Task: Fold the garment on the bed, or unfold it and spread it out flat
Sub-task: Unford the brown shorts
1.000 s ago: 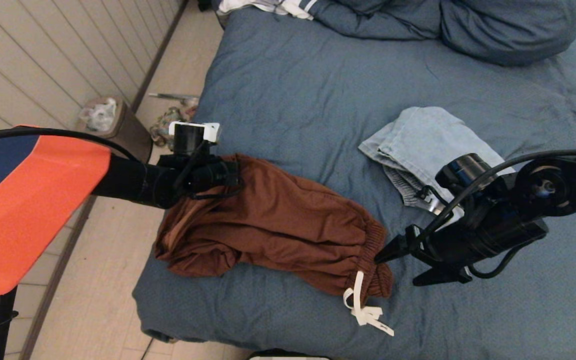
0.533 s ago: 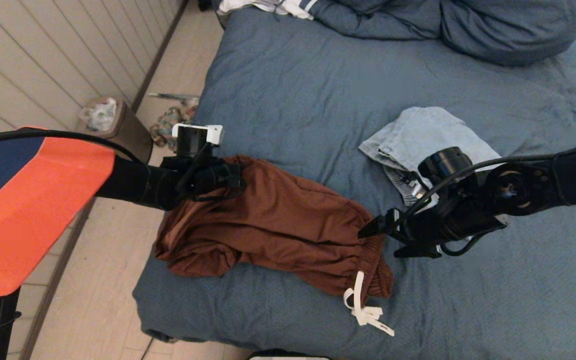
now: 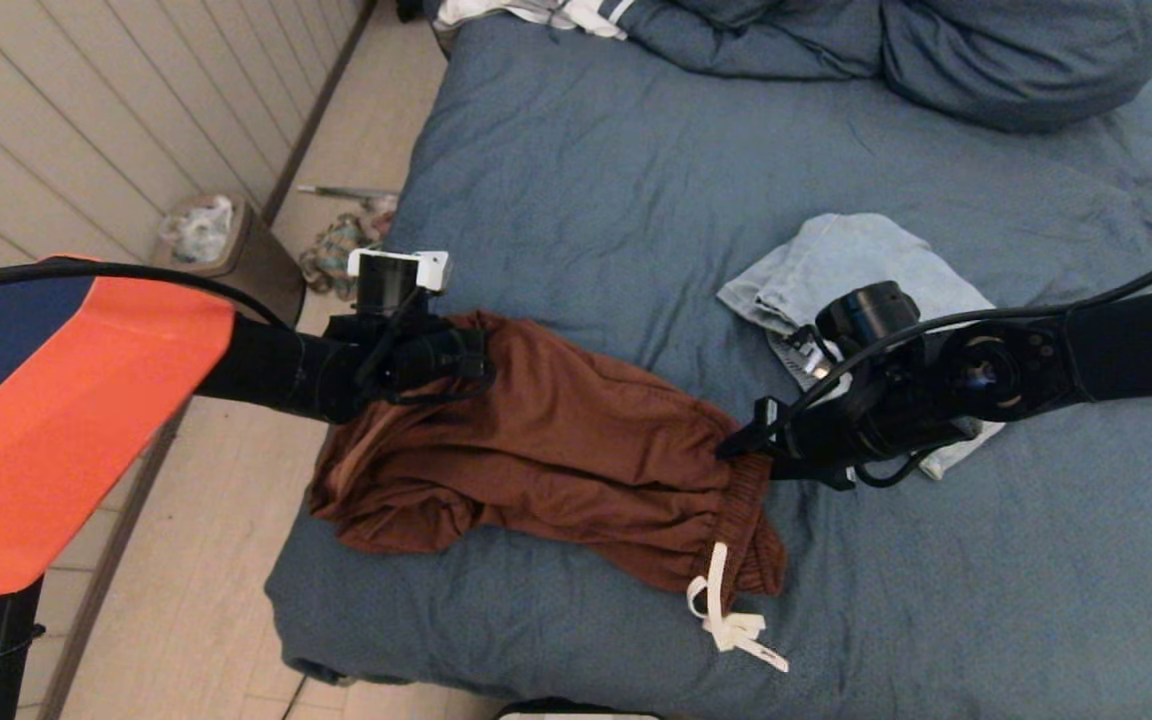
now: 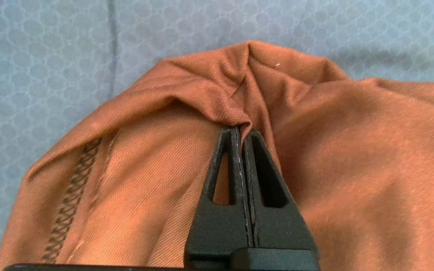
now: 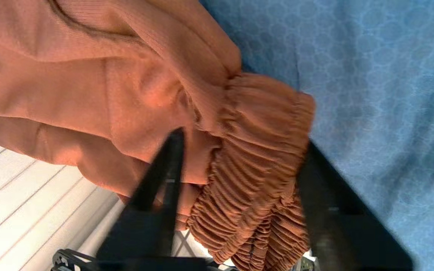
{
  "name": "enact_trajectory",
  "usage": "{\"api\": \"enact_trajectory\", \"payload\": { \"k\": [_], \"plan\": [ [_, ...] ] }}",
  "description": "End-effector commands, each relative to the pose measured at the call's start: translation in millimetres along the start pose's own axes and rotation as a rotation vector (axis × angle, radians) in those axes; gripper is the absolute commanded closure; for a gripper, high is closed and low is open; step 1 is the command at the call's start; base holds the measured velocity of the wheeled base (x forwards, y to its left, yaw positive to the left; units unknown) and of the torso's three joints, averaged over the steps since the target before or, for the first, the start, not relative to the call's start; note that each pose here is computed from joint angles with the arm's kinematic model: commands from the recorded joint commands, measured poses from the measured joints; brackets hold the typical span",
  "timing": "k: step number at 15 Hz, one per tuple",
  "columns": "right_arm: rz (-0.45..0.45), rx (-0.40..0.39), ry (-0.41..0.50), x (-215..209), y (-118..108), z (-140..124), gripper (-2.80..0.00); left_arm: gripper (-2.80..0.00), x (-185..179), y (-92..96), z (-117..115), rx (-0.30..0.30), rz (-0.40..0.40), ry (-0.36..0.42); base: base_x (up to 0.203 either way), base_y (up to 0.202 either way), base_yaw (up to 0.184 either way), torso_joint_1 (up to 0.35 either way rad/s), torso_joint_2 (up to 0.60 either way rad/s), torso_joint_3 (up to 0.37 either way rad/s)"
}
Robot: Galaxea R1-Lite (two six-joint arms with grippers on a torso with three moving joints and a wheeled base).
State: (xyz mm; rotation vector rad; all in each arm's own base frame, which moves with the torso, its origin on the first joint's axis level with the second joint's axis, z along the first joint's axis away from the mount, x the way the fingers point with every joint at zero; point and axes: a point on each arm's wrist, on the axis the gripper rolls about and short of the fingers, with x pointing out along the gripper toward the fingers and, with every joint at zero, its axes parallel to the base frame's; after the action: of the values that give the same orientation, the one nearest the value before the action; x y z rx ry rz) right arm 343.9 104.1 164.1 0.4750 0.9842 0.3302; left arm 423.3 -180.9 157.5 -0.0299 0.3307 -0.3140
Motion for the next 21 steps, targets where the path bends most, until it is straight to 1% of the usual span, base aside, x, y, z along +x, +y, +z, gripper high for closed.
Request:
{"api": "enact_trajectory", "payload": {
  "k": [1,3,4,6,10,13,14,16,21],
  "plan": [
    [0.007,-0.004,0.004,2,3,-1,0.0,0.0,0,-1.4,-2,0.002,-0.003,-0.006,0.0,0.0,0.0,0.0,0.0,0.0],
    [0.02,-0.007,-0.008,-2,9,1,0.0,0.0,0,-3.5,-2,0.001,-0.005,-0.01,0.0,0.0,0.0,0.0,0.0,0.0],
    [0.034,-0.008,-0.018,-5,15,1,0.0,0.0,-1,-3.6,0,0.001,-0.002,-0.016,0.0,0.0,0.0,0.0,0.0,0.0],
    [0.085,-0.039,-0.056,-24,36,-1,0.0,0.0,-9,-3.9,9,-0.003,-0.002,-0.04,0.0,0.0,0.0,0.0,0.0,0.0],
    [0.183,-0.118,-0.146,-75,73,-12,0.0,0.0,-46,-4.8,45,-0.018,-0.011,-0.135,0.0,0.0,0.0,0.0,0.0,0.0],
    [0.262,-0.178,-0.217,-117,95,-26,0.0,0.0,-93,-5.2,77,-0.029,-0.027,-0.23,0.0,0.0,0.0,0.0,0.0,0.0],
    [0.265,-0.195,-0.23,-125,101,-33,0.0,0.0,-108,-5.4,85,-0.032,-0.032,-0.257,0.0,0.0,0.0,0.0,0.0,0.0],
    [0.261,-0.215,-0.249,-136,108,-43,0.0,0.0,-130,-5.5,97,-0.041,-0.039,-0.3,0.0,0.0,0.0,0.0,0.0,0.0],
    [0.335,-0.252,-0.347,-184,114,-52,0.0,0.0,-182,-3.8,125,-0.057,-0.05,-0.415,0.0,0.0,0.0,0.0,0.0,0.0]
  ]
}}
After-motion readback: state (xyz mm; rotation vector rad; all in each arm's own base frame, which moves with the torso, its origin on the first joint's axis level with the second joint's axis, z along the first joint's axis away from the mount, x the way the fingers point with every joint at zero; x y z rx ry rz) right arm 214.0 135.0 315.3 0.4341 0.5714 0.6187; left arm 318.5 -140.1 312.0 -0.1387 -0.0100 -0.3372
